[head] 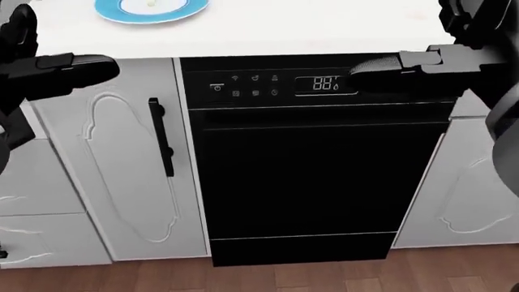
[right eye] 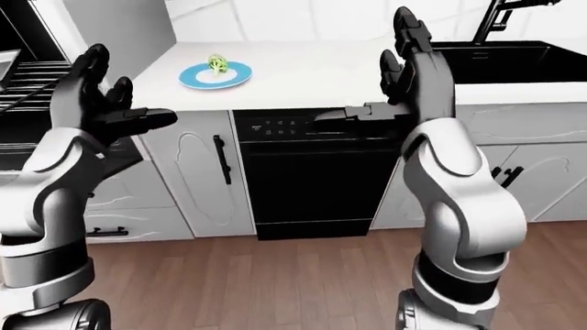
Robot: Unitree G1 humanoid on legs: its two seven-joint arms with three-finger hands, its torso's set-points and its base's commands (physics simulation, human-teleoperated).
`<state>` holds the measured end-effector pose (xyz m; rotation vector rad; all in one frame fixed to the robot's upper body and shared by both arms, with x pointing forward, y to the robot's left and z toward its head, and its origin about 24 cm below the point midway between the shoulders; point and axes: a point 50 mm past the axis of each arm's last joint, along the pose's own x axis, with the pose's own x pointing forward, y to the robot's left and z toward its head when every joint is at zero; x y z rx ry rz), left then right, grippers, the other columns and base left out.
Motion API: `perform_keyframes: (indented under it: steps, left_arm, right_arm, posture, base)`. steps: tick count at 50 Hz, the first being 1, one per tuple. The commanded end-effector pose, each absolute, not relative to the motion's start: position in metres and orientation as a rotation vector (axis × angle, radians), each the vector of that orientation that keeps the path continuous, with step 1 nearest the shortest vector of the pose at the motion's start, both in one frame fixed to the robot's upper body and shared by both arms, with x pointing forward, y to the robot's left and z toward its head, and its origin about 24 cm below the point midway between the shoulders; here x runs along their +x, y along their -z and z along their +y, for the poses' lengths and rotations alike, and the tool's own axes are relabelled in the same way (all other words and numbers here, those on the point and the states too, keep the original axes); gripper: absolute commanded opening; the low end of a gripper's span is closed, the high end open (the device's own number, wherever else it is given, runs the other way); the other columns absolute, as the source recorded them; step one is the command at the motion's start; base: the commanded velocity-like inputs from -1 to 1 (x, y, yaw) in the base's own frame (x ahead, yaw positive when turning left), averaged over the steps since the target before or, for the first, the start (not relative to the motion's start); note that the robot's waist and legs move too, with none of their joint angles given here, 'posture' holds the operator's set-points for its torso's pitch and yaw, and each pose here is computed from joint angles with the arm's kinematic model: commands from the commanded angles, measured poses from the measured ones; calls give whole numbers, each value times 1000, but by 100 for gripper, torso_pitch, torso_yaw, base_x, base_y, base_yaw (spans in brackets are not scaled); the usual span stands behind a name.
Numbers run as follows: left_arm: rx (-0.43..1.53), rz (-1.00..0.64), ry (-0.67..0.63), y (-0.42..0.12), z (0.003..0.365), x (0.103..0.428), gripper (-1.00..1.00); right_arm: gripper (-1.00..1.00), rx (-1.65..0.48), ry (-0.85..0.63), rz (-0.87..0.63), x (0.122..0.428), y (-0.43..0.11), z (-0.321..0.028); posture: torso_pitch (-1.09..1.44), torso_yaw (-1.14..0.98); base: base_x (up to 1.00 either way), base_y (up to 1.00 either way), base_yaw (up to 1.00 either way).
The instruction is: Place the broccoli on the top rack of the oven.
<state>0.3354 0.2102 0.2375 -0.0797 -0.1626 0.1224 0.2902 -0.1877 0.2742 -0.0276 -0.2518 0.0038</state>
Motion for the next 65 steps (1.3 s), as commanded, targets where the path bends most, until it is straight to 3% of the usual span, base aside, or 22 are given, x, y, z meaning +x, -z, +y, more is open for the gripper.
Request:
perform_keyframes:
  steps: [1,65]
  left_arm:
    - [-78,-241,-100,-255,206,331,100]
    - [-87,-233,-118,-254,208,335,100]
  right_arm:
    - [100,-32,14,-320,286,-285,-191]
    - [100,-27,-13,-308,288,-283,-186]
  posture:
    - [0,0]
    - [0,0]
  base:
    - [25,0,0]
    - [12,8,0]
